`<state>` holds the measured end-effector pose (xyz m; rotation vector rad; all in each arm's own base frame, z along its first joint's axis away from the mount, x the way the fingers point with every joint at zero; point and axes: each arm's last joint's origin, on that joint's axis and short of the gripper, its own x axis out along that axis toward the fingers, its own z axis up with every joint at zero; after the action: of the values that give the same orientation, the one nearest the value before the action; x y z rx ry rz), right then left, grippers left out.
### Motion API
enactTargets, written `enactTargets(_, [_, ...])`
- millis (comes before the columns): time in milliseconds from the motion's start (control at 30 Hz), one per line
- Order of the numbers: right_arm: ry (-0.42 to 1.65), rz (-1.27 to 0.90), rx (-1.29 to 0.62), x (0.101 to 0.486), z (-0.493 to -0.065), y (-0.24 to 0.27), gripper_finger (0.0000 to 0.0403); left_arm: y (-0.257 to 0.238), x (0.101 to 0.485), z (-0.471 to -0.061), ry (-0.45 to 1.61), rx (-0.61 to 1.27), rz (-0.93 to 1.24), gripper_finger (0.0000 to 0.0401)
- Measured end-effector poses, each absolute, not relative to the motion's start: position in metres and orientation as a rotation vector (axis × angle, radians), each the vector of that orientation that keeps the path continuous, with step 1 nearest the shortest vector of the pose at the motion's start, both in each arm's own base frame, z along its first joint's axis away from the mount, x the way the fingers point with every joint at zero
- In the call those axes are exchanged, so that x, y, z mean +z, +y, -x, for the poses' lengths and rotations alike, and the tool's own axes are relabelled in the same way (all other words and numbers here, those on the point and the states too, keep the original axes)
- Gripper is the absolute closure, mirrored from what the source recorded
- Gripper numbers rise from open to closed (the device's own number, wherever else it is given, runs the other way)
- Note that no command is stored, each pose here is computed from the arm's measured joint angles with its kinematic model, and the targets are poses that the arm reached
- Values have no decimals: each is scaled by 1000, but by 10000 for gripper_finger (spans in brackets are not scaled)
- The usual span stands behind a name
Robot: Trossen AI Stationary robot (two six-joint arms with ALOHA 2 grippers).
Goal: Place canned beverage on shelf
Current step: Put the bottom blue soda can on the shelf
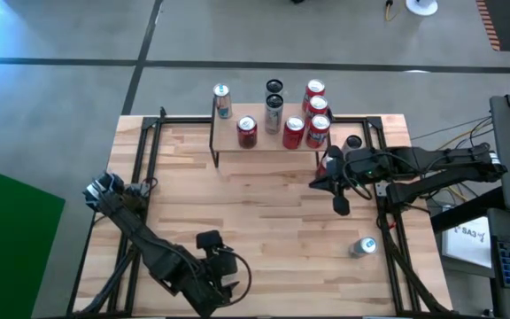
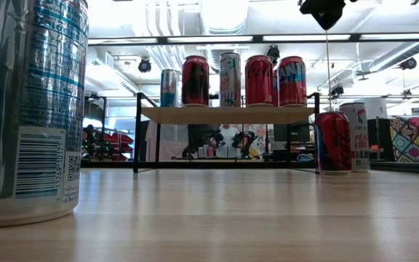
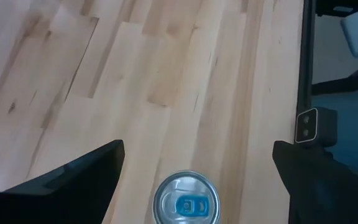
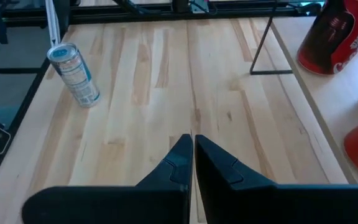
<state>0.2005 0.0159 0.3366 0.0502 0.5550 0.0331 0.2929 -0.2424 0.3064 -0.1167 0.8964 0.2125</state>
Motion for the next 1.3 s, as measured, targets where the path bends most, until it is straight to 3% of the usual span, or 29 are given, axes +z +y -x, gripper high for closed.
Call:
enactTargets(800, [651, -39, 31, 317, -223, 18, 394, -250, 277, -275, 955, 317, 178, 22])
enactTargets(1300, [620, -16, 40, 320, -225, 18, 394, -250, 239, -274, 921, 308, 232, 22])
